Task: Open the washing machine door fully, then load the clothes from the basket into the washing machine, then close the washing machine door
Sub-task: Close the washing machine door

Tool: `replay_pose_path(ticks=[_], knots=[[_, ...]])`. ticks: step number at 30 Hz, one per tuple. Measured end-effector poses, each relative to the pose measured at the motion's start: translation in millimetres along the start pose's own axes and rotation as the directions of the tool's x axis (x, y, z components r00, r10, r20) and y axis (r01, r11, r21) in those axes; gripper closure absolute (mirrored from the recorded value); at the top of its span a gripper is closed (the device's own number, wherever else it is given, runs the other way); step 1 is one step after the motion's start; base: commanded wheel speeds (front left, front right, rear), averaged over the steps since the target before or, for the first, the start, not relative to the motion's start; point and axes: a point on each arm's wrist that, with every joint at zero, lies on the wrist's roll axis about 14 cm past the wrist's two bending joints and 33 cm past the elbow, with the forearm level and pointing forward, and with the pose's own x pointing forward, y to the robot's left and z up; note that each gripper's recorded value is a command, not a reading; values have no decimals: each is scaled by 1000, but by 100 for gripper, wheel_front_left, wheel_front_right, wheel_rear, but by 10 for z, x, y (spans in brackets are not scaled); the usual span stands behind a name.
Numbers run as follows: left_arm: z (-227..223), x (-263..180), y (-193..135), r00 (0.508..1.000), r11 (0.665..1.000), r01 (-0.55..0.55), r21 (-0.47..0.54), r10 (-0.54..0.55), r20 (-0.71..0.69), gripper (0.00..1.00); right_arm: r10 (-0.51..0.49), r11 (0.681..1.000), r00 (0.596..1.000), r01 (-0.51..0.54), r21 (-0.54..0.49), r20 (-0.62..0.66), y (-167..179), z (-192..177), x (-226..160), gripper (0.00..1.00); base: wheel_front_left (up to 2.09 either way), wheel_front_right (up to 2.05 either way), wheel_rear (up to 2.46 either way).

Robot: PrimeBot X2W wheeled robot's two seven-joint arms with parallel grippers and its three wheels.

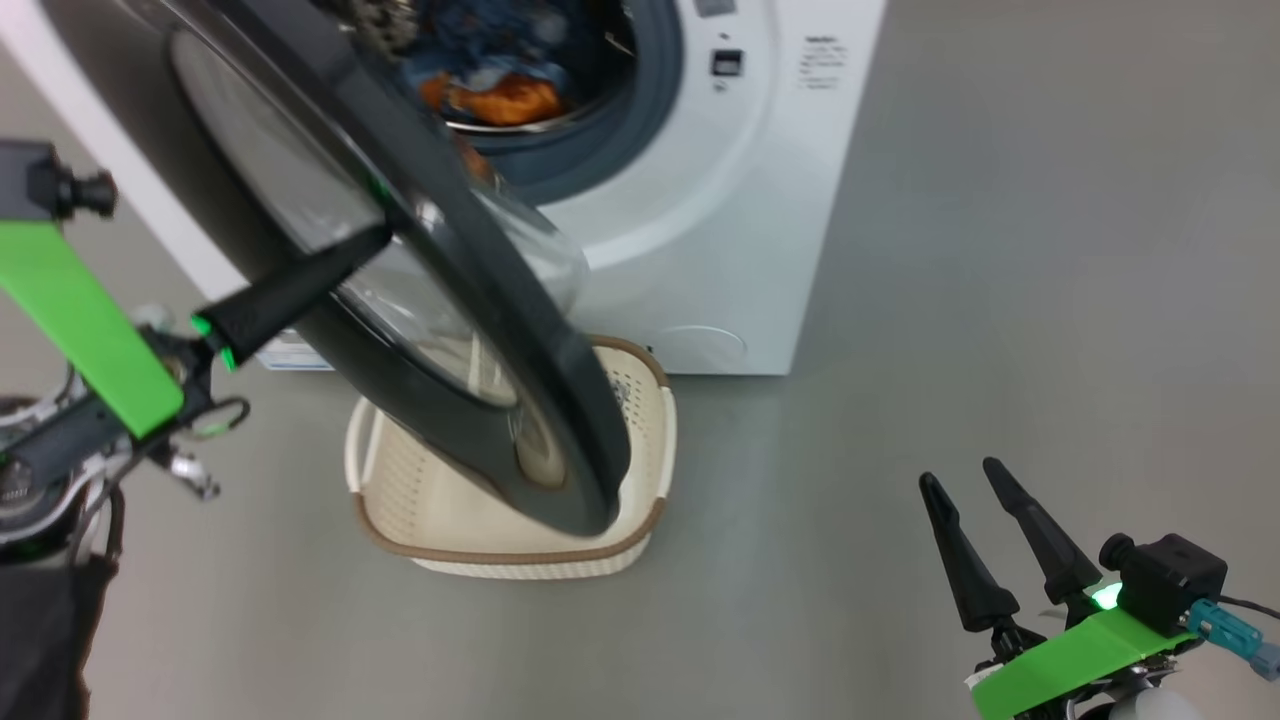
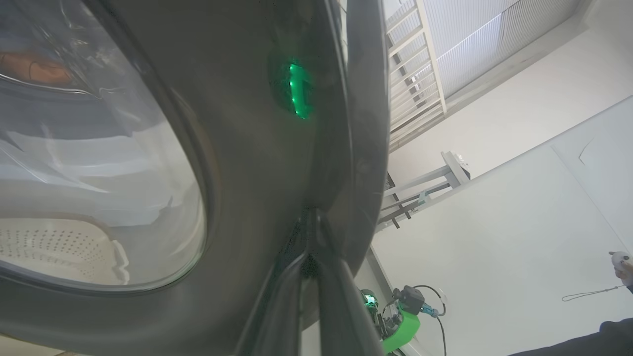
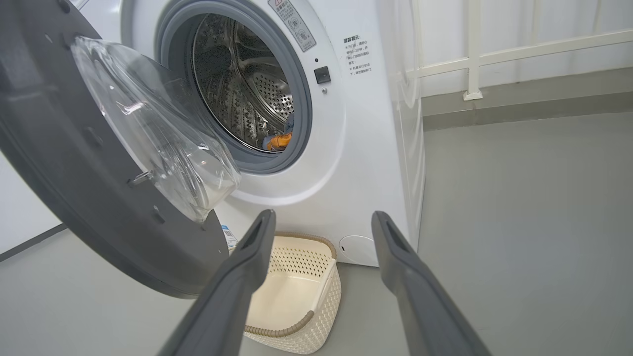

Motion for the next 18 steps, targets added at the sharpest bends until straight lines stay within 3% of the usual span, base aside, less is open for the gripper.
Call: replay_pose_path(ticks=[9,18], knots=[[-68,341,95,1000,1000,21,-22,-22,-19,100,-70,998,998,70,9,1,-207,-16,-61,0,0,0,0],[-8,165,219,998,999,-41,-8,41,43,100,-61,998,998,61,8,13,-172,23,-37,0,0,0,0]])
